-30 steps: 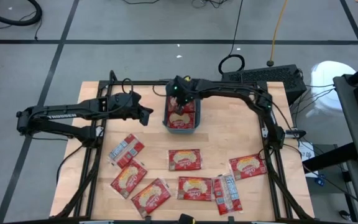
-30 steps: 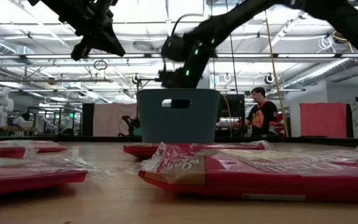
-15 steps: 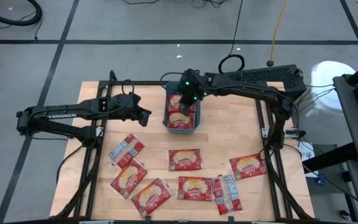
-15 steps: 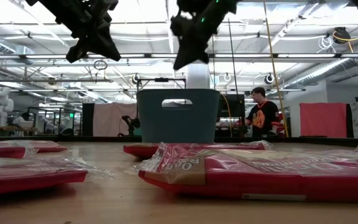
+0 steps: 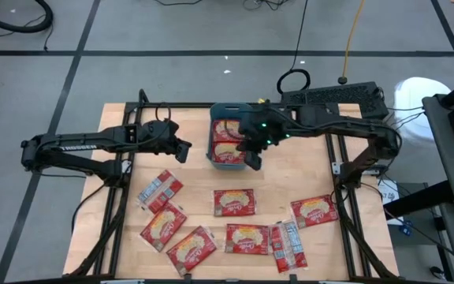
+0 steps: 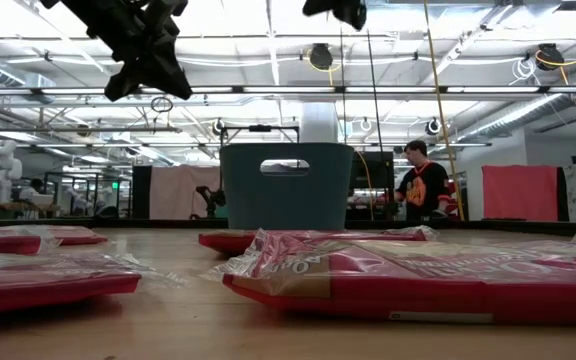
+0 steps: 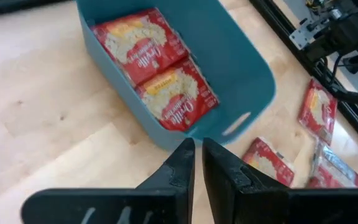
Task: Sort popcorn bags into baskets
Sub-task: Put the red popcorn bag into the blue bin
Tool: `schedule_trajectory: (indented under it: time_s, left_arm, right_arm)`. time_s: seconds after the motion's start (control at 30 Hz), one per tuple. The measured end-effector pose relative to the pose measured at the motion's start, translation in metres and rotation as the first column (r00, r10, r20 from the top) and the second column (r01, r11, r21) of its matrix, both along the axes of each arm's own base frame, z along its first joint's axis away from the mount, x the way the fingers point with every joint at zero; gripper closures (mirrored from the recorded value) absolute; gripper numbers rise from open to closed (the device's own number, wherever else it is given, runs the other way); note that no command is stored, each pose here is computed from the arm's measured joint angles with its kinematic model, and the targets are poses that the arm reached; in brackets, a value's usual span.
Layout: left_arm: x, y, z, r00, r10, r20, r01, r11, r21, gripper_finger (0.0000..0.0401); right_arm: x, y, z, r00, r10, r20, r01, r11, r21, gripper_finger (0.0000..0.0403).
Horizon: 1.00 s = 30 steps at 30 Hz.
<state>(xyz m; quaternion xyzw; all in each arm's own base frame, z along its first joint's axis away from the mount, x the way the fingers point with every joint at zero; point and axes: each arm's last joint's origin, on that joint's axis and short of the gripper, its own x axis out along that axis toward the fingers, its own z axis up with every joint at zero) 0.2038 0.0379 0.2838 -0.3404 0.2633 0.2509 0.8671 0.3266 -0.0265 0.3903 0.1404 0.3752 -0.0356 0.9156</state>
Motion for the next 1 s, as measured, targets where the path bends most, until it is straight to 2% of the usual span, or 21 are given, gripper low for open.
schedule_trajectory:
  time_s: [0.1, 0.27, 0.4, 0.47, 0.57, 0.67, 0.8, 1.0]
  left_arm:
    - [0.001, -0.007, -0.001, 1.0, -0.009, 0.001, 0.009, 1.0, -0.028, 0.0366]
    - [0.003, -0.025, -0.001, 0.995, -0.098, 0.001, 0.098, 0.995, -0.026, 0.0366]
    - [0.003, -0.041, 0.0, 0.992, -0.126, 0.023, 0.128, 0.988, -0.083, 0.0366]
    - [0.005, -0.052, 0.002, 0.986, -0.156, 0.061, 0.162, 0.98, -0.115, 0.0366]
    - [0.011, -0.072, 0.007, 0.955, -0.257, 0.148, 0.275, 0.953, -0.125, 0.0365]
    - [0.015, -0.092, 0.01, 0.931, -0.296, 0.215, 0.332, 0.931, -0.153, 0.0365]
    - [0.021, -0.118, 0.001, 0.931, -0.3, 0.21, 0.341, 0.918, -0.202, 0.0365]
    - [0.037, -0.148, -0.03, 0.943, -0.313, 0.112, 0.332, 0.9, -0.282, 0.0341]
  right_arm:
    - [-0.008, 0.007, 0.004, 1.0, 0.02, -0.012, -0.02, 1.0, 0.0, 0.0403]
    - [-0.018, 0.018, 0.004, 0.996, 0.053, -0.077, -0.051, 0.998, 0.03, 0.0403]
    - [-0.031, 0.035, 0.008, 0.988, 0.093, -0.12, -0.085, 0.994, 0.068, 0.0403]
    - [-0.035, 0.045, 0.008, 0.983, 0.126, -0.135, -0.118, 0.991, 0.067, 0.0403]
    - [-0.043, 0.058, 0.014, 0.977, 0.181, -0.113, -0.176, 0.983, 0.053, 0.0403]
    - [-0.047, 0.066, 0.018, 0.971, 0.222, -0.085, -0.219, 0.975, 0.039, 0.0403]
    - [-0.048, 0.079, 0.014, 0.963, 0.249, -0.099, -0.245, 0.968, 0.055, 0.0403]
    - [-0.064, 0.106, 0.0, 0.947, 0.295, -0.123, -0.284, 0.953, 0.105, 0.0403]
